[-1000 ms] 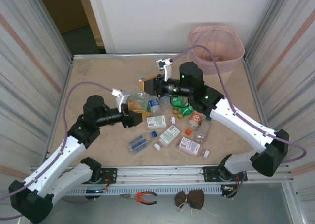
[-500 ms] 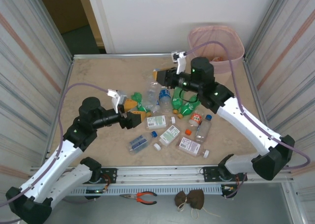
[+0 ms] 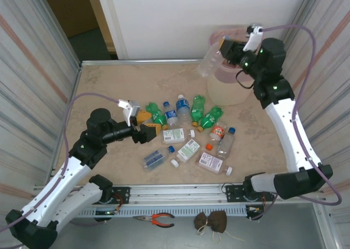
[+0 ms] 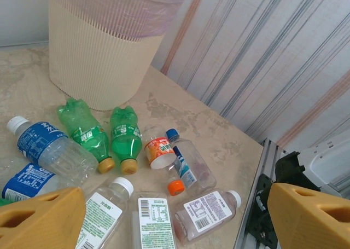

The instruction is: Put the plastic bottles in the bin

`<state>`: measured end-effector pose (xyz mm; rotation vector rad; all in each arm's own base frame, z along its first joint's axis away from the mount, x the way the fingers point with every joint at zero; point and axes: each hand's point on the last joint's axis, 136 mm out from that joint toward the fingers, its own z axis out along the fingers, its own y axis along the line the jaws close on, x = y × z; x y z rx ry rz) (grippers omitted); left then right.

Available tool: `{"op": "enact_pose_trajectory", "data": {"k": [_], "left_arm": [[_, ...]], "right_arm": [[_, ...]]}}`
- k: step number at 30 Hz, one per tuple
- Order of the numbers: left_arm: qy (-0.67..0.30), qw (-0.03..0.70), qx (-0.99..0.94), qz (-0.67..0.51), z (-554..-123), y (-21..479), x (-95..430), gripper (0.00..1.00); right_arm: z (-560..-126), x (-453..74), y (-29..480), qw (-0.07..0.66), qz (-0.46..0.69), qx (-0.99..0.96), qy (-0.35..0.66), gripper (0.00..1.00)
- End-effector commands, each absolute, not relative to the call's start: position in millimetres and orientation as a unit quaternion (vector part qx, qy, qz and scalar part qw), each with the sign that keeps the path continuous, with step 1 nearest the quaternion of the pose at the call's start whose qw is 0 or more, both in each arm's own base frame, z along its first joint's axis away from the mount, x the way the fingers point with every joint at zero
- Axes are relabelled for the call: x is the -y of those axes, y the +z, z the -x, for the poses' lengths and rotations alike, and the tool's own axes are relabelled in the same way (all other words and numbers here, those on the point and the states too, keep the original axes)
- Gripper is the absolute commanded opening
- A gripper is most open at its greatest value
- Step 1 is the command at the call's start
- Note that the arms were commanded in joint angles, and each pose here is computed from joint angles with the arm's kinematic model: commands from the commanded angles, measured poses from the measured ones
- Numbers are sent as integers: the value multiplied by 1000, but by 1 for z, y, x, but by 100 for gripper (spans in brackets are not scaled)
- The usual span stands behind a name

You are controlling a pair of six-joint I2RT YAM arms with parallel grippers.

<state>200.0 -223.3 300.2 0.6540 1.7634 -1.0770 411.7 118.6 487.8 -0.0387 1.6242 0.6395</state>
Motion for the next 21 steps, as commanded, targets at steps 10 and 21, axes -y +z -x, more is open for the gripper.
{"op": "enact_pose_trajectory", "data": {"k": [10,21], "left_arm": [[-426,487,-717,-260,-208,300,221,86],[-408,477,-736,-254,-212,285,217,86]], "right_arm": [[-498,-63,465,615,65,-775,129,27],[-541,-55,385,525,31,-845,99,26]]}}
